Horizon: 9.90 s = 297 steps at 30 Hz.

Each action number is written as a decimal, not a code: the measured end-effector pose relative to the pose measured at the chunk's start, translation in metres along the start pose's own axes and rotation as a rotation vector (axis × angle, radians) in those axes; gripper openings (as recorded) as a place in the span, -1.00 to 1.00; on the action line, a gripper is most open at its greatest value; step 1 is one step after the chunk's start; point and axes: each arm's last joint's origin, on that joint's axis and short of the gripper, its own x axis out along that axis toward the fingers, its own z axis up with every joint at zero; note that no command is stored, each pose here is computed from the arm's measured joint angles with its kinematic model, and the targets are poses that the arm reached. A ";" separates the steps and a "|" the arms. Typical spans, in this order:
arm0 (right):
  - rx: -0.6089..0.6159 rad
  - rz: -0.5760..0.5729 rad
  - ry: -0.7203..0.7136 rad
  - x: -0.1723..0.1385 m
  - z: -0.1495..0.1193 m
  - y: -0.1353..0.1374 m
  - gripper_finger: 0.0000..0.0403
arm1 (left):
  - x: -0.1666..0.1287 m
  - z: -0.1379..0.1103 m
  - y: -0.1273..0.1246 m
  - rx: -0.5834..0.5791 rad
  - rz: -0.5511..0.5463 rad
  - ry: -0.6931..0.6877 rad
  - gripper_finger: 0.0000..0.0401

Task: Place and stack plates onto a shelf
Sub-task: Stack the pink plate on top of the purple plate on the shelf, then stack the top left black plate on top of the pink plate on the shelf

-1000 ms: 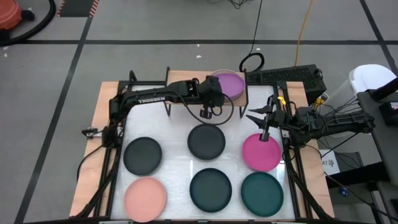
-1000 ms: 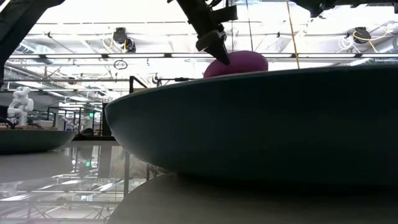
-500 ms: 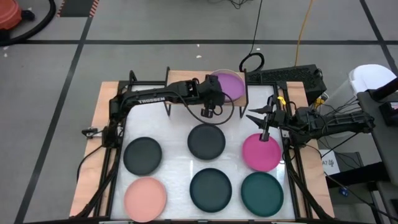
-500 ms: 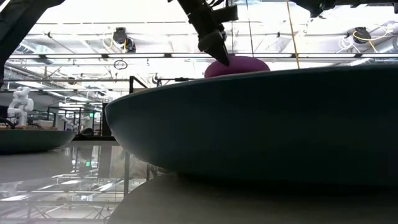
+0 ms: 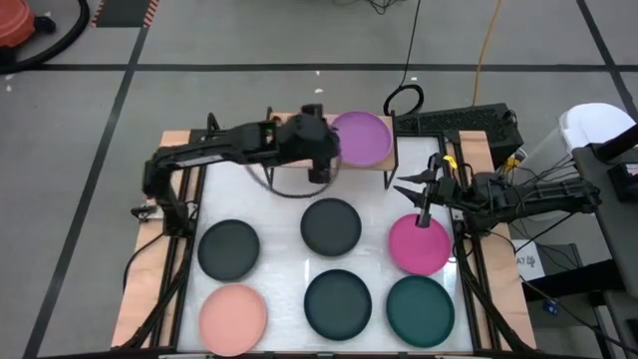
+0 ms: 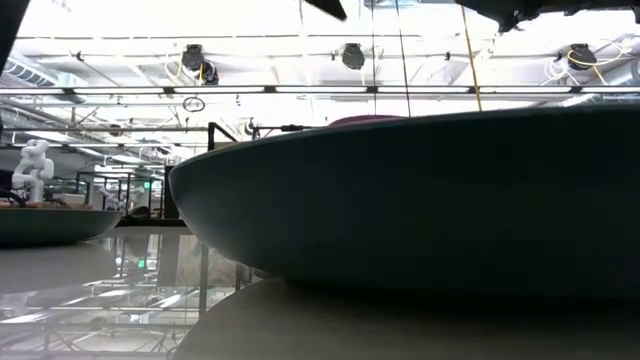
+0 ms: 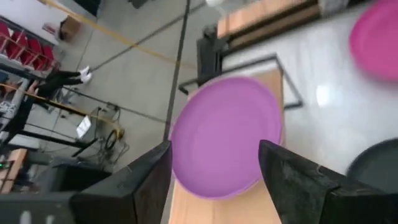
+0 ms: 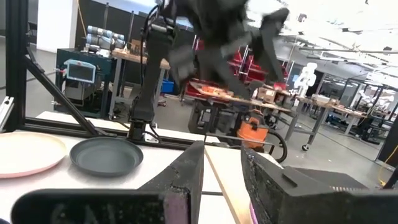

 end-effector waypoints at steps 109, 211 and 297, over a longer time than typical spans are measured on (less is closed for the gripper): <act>-0.126 0.420 1.339 0.058 -0.129 0.024 -0.99 | -0.061 -0.173 -0.084 -0.594 0.018 -0.595 0.21; 0.192 0.082 0.221 0.055 0.045 -0.090 -0.48 | 0.017 -0.260 -0.155 -0.115 -0.903 0.855 0.21; 0.206 0.265 0.013 0.005 -0.020 -0.030 -0.48 | 0.155 -0.110 0.122 -0.701 -0.456 -0.016 -0.50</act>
